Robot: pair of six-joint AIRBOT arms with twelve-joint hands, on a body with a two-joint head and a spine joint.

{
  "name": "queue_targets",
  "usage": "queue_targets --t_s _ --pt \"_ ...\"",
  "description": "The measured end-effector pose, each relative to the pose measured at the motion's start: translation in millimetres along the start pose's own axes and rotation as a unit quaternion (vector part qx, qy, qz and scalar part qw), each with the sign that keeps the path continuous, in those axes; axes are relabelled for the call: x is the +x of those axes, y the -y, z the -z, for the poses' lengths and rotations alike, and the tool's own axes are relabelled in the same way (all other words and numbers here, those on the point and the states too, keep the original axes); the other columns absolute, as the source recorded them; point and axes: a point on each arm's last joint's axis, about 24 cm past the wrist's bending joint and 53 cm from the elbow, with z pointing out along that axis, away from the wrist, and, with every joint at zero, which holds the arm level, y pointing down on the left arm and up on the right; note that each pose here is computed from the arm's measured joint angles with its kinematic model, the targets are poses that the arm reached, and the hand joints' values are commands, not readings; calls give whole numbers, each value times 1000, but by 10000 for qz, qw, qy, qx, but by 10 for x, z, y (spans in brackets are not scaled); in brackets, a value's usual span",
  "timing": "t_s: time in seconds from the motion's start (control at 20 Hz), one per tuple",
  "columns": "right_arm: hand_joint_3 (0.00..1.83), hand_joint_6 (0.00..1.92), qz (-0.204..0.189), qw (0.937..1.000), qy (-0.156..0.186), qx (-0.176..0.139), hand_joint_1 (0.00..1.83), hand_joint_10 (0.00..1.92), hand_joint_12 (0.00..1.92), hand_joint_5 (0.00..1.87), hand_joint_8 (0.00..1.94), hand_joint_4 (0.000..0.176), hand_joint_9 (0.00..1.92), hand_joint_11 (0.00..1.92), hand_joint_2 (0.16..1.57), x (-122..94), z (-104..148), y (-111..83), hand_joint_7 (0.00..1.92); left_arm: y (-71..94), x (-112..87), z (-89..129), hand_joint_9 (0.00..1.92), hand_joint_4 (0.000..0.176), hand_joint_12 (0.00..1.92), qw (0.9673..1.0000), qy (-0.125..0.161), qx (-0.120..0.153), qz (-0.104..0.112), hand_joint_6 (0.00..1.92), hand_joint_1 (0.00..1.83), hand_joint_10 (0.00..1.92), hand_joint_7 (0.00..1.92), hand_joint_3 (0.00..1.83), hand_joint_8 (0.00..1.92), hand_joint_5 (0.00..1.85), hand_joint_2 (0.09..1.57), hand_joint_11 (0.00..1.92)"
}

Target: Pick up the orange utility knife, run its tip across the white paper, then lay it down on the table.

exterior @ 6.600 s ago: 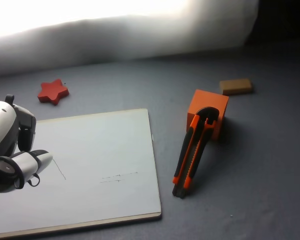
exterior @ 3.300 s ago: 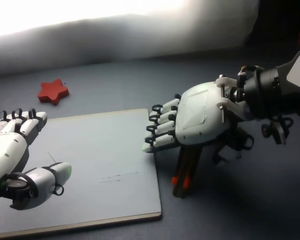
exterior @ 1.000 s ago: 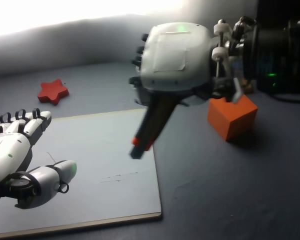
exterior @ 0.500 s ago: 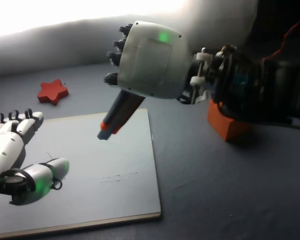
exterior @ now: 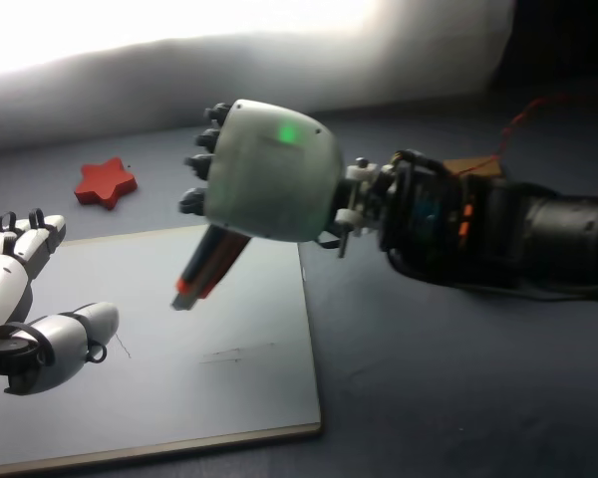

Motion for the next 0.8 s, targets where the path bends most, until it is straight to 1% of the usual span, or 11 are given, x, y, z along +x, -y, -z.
queue_targets --t_s 0.05,0.1,0.15,0.2,0.25,0.4,0.45,0.6,0.65,0.75,0.8 --pt "564 1921 20 10000 65 -32 1572 1921 1921 1340 1941 176 1637 1710 976 23 -48 -44 1553 2 1 0 57 31 471 10000 -2 4 -2 0 89 2 23 1 3 0 1359 0" --pt "563 1921 29 10000 71 -60 1577 1921 1921 1353 1941 176 1639 1713 976 51 -87 -79 1558 4 2 0 52 31 469 10000 -3 7 -3 0 91 0 21 0 2 0 1357 0" --pt "565 1921 47 9999 72 -109 1563 1921 1921 1353 1941 176 1635 1707 984 93 -126 -133 1554 4 12 0 51 27 455 10000 -10 3 4 0 109 0 28 0 4 0 1355 0" --pt "566 1921 69 9999 74 -139 1577 1921 1921 1372 1941 176 1635 1709 972 124 -142 -162 1557 6 20 0 58 25 484 10000 -19 6 7 2 104 2 35 0 3 8 1356 0" --pt "565 1921 220 9994 25 -259 1581 1921 1921 1380 1941 176 1635 1710 963 189 -168 -210 1557 7 24 0 72 21 525 10000 -28 8 6 6 122 6 50 0 5 25 1353 0" --pt "574 1921 305 9991 -17 -282 1562 1921 1921 1378 1941 176 1636 1714 974 316 -189 -244 1557 7 21 0 94 25 545 10000 -23 8 6 2 95 12 73 0 8 17 1354 0" --pt "575 1921 308 9991 -31 -280 1567 1921 1921 1387 1941 176 1634 1710 967 344 -205 -254 1557 6 22 0 89 23 529 10000 -25 6 7 0 101 8 71 0 4 12 1354 0" --pt "577 1921 334 9989 59 -315 1567 1921 1921 1398 1941 176 1644 1720 973 320 -236 -292 1566 6 22 0 94 27 502 10000 -23 6 9 0 97 8 71 1 2 11 1356 0" --pt "579 1921 405 9983 109 -413 1563 1921 1921 1379 1941 176 1640 1713 977 304 -237 -340 1558 6 22 0 96 26 516 10000 -23 6 7 1 110 7 68 0 0 4 1356 0" --pt "578 1921 563 9962 165 -637 1570 1921 1921 1373 1941 176 1639 1710 975 290 -222 -433 1555 8 24 0 91 28 495 10000 -22 8 7 0 98 3 63 0 0 0 1355 0" --pt "580 1921 616 9954 192 -704 1567 1921 1921 1373 1941 176 1639 1713 978 282 -210 -454 1556 7 25 0 90 30 517 10000 -24 7 8 1 102 2 63 0 0 4 1353 0"
